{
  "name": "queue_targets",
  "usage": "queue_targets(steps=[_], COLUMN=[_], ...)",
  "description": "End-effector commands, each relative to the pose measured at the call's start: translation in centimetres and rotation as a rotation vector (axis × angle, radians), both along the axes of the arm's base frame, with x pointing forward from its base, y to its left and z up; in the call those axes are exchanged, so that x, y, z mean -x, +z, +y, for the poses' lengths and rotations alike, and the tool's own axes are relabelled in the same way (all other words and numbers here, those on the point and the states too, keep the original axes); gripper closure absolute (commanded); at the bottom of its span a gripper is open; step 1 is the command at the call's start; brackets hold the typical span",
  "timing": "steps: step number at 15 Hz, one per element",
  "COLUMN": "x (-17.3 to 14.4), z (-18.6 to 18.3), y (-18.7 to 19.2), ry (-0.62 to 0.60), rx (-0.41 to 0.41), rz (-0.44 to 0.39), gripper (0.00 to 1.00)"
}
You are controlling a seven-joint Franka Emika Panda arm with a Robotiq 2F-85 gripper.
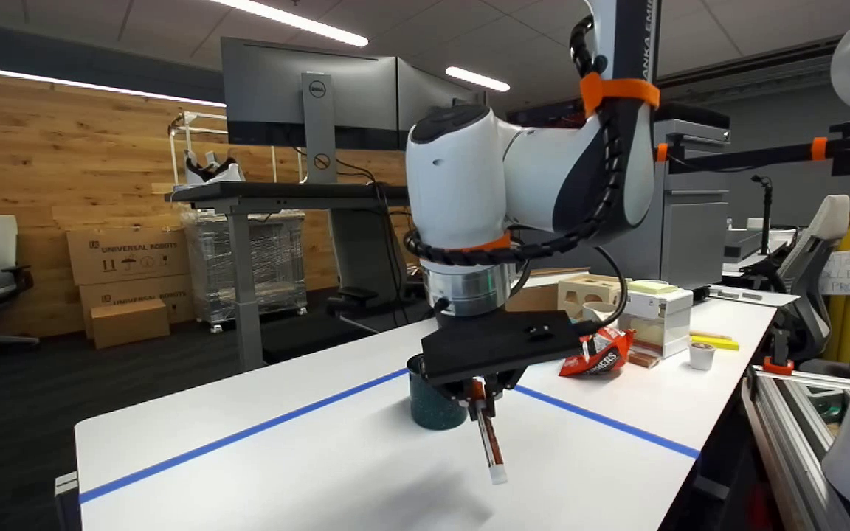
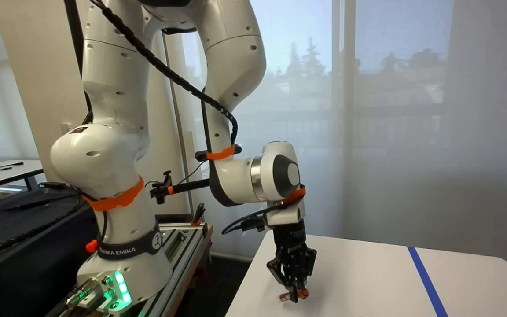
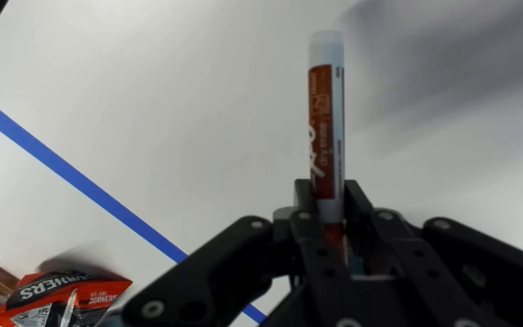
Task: Remove the marker from the cup
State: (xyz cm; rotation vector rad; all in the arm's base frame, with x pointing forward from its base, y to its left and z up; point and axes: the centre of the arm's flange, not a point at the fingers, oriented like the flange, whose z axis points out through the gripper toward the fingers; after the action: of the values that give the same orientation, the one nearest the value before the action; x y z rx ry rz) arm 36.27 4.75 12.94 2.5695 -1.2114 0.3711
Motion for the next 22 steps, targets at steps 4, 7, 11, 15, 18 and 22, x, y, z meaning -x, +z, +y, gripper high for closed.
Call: queue_targets(steps=[4, 7, 11, 15, 18, 22], x=[-1.0, -1.4, -1.8, -1.5, -1.1, -0.2], z=[-0.5, -0.7, -0.8, -0.8, -0.9, -1.8], y=[-4.9, -5.8, -5.3, -2.6, 0.6, 5.9], ry=[0.031, 0.023, 0.023, 0.023, 0.003, -0.045], rx=[-0.03, -0.038, -0.056, -0.083, -0.104, -0.122], rz=[0.052, 0.047, 0.021, -0.024, -0.069, -0.158], gripper=[0.95, 0.79, 0.42, 0.13, 0.0, 0.0])
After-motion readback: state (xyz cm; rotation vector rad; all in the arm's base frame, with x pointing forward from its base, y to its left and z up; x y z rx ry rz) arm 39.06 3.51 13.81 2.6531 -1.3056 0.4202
